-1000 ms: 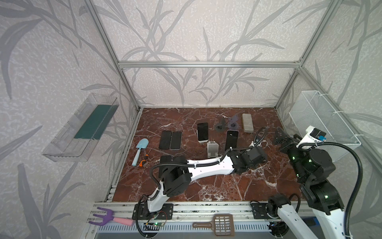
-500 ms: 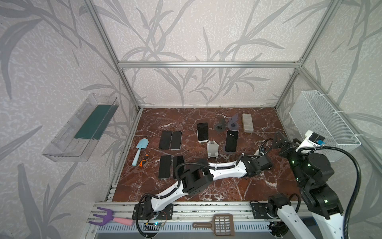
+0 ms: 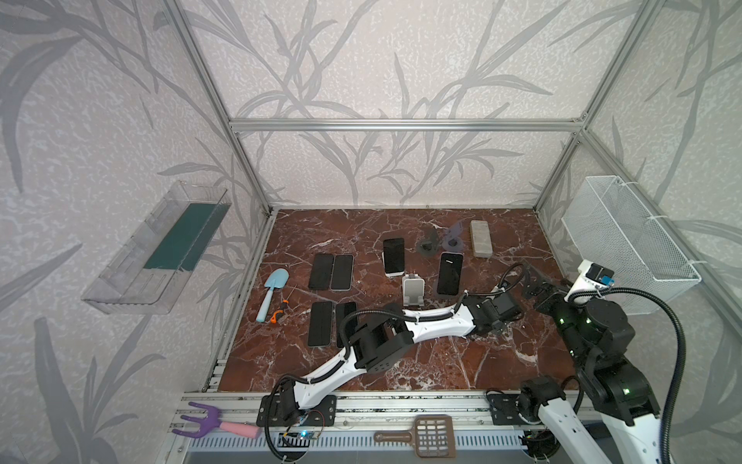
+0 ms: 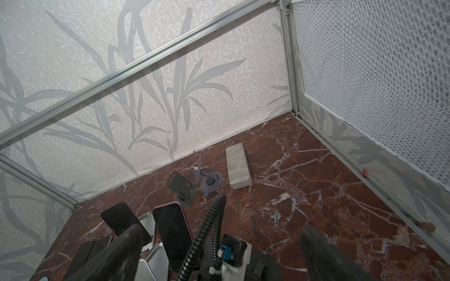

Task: Remove the phone from the phone stand
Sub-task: Place the phone stand at the middle-right of the table.

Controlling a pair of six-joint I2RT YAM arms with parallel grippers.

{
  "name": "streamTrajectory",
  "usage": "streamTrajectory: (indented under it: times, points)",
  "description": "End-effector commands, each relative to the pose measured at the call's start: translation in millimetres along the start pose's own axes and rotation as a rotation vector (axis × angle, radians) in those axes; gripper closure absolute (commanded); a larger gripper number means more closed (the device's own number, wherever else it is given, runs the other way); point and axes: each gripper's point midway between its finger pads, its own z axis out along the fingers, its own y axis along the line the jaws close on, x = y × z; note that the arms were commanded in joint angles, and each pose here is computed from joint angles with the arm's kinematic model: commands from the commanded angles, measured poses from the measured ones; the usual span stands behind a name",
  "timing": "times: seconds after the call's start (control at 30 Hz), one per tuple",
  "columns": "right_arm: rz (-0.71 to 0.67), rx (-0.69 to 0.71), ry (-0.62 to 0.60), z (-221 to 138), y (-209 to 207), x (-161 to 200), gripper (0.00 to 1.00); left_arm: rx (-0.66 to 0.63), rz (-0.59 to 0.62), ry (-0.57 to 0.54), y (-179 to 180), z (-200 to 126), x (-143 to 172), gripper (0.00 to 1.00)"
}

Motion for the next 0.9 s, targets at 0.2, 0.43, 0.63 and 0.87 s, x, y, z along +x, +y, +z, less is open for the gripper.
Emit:
streamTrajectory:
  times: [0.2,0.43,0.63,0.87]
  points:
    - [-0.048,0.002,0.044,-2,-4,14,0.00,0.079,0.062,-0.073,5,-80,-38,0.10]
    - [-0.060,0.044,0.090,2,-15,31,0.00,0.102,0.063,-0.145,18,-138,-60,0.10]
    - [-0.050,0.089,0.245,19,-29,81,0.00,0.038,-0.006,-0.300,66,-213,-68,0.10]
    - [0.038,0.145,0.400,41,-43,142,0.01,-0.096,-0.184,-0.412,146,-269,-19,0.09]
